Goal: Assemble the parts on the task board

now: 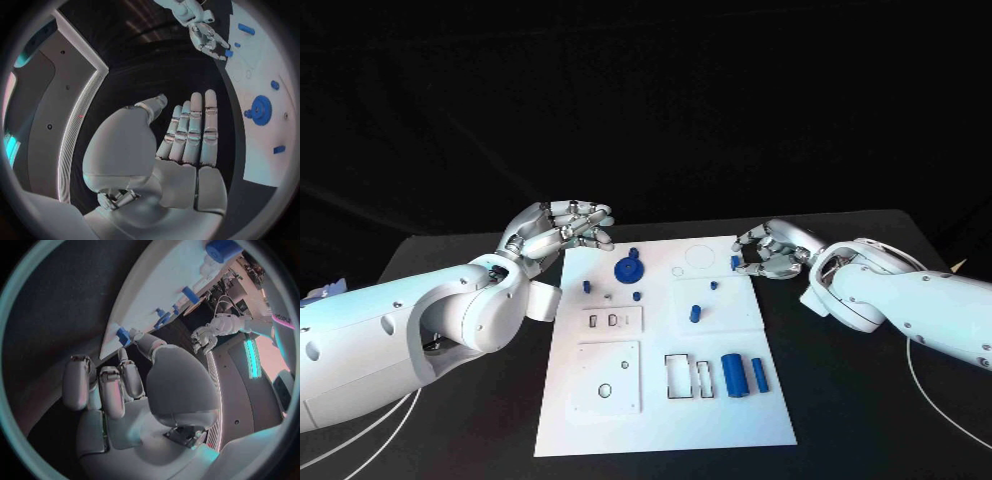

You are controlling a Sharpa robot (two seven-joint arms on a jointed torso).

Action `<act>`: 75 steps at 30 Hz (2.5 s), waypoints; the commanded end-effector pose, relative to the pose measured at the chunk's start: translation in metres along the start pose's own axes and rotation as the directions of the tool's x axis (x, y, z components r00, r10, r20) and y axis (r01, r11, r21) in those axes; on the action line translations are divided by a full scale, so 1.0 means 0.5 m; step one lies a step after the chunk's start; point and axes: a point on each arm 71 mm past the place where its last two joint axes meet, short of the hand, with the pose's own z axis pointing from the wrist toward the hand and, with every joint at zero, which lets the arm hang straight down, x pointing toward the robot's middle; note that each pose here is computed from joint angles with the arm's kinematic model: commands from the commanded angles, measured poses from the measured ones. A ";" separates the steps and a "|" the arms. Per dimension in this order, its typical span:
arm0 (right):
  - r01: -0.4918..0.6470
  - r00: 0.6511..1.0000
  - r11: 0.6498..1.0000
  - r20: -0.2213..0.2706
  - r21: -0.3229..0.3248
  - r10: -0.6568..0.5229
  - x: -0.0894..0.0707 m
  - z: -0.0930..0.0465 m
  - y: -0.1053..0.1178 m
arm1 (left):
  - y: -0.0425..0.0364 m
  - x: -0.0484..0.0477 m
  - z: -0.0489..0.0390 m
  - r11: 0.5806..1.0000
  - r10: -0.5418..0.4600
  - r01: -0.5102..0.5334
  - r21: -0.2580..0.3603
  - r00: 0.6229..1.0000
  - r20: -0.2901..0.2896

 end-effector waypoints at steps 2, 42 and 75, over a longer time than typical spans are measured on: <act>0.011 1.000 1.000 -0.005 0.005 -0.011 0.006 0.002 -0.003 | -0.001 0.004 0.001 1.000 -0.011 0.011 0.007 1.000 -0.020; 0.002 1.000 1.000 0.017 -0.005 -0.002 0.013 0.009 0.000 | 0.000 0.002 0.002 1.000 -0.010 0.010 0.002 1.000 -0.020; -0.037 0.996 0.994 0.076 -0.104 0.045 0.032 -0.012 0.126 | 0.002 -0.015 0.003 1.000 0.001 -0.001 -0.001 1.000 0.001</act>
